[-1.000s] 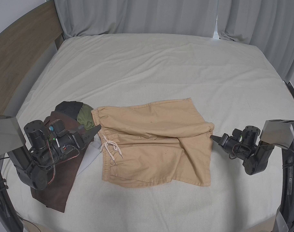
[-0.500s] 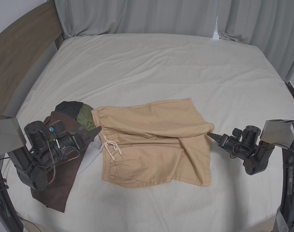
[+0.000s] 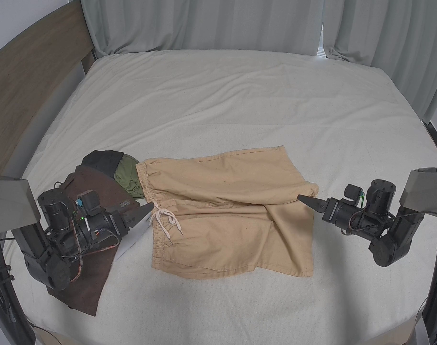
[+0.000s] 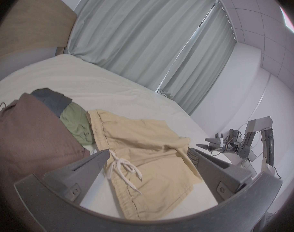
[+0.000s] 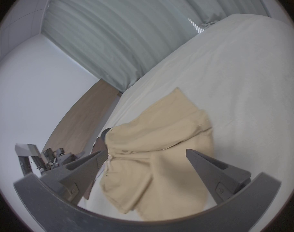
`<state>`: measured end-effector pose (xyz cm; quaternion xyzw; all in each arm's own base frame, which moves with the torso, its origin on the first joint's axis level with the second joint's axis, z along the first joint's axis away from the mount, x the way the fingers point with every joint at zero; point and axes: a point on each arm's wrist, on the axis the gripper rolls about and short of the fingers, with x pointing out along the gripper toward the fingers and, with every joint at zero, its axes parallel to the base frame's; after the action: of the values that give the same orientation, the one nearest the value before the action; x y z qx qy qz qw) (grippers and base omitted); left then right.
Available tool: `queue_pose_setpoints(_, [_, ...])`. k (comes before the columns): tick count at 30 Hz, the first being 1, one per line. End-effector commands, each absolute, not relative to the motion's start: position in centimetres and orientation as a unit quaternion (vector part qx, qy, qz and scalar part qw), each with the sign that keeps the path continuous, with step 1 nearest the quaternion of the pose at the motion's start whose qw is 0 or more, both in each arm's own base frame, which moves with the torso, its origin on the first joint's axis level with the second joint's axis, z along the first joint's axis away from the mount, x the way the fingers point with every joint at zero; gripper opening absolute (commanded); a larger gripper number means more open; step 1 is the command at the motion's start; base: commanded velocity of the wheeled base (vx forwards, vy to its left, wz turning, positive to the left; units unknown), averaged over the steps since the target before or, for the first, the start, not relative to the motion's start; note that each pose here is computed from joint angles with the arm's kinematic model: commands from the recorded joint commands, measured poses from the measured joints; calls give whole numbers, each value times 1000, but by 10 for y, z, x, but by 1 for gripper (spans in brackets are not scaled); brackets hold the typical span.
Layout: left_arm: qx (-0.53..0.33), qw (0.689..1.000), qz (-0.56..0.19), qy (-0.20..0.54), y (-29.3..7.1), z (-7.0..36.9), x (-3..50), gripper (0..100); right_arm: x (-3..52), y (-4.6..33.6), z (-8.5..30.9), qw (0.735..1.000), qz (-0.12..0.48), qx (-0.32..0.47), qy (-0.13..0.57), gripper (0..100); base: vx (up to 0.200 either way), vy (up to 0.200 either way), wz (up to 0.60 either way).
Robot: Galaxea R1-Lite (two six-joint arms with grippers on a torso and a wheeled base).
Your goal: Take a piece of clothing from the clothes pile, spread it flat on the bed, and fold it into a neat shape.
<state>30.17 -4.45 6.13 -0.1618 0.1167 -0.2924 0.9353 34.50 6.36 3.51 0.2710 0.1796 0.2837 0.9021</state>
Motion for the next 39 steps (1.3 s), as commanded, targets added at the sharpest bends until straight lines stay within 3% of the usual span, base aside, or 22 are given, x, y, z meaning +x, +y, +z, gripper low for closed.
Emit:
queue_pose_setpoints(1, [-167, 929, -300, 142, -44, 53, 293, 100, 327, 79, 59, 897, 315, 261, 165, 100, 0, 0, 0])
queue_pose_setpoints(39, [-191, 897, -294, 269, -51, -21, 291, 100, 325, 87, 58, 895, 328, 258, 158, 100, 0, 0, 0])
